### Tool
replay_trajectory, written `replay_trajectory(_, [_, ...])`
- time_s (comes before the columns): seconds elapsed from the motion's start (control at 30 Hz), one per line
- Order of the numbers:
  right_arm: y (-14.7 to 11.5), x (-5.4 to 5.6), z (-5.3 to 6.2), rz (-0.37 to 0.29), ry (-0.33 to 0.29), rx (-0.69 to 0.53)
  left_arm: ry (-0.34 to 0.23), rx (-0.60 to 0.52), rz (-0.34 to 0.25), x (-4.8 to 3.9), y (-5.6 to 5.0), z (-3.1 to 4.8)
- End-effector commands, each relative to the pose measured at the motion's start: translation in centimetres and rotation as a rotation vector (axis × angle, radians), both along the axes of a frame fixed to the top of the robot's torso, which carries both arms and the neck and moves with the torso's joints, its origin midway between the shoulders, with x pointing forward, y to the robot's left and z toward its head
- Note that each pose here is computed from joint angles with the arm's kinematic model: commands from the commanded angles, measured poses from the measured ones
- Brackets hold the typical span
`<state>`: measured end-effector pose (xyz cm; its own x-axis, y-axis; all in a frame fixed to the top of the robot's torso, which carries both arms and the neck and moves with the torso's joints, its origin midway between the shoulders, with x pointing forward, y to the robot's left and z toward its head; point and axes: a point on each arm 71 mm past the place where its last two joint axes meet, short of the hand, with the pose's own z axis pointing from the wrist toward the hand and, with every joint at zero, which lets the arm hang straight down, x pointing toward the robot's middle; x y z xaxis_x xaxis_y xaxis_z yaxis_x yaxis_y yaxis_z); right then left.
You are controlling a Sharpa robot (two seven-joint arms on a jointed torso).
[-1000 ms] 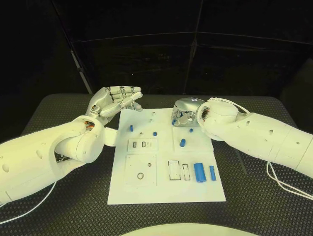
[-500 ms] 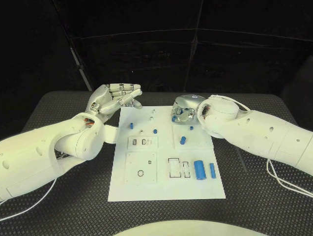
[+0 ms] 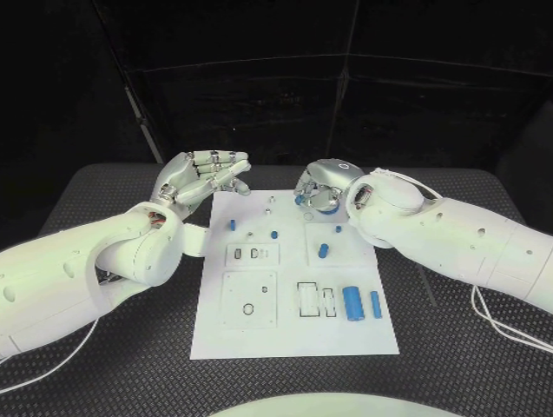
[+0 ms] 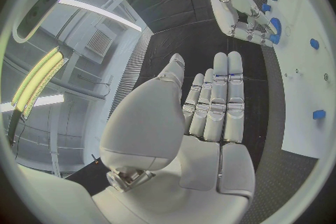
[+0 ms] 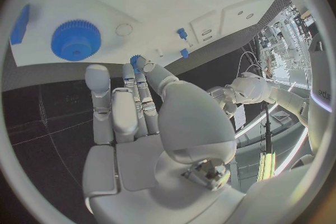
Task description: Assemble the parts on the task board
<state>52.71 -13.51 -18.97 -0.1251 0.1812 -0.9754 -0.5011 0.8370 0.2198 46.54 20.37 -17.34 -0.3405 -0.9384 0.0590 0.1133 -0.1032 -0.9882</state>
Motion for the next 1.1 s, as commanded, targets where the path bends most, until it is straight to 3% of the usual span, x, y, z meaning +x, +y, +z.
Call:
replay_trajectory(0.03, [0.6,0.4,0.9,-0.013,-0.068,0.071,-0.007,-0.003,-0.014,-0.04,-0.2,0.15])
replay_trajectory(0.67, [4.0,2.1,0.1,0.005,-0.014,0.066,-0.008,-0.005,-0.018,-0.07,-0.2,0.24])
replay_trajectory(1.1, [4.8,2.9,-0.2,-0.011,0.017,0.042,-0.01,-0.005,-0.019,-0.07,-0.3,0.32])
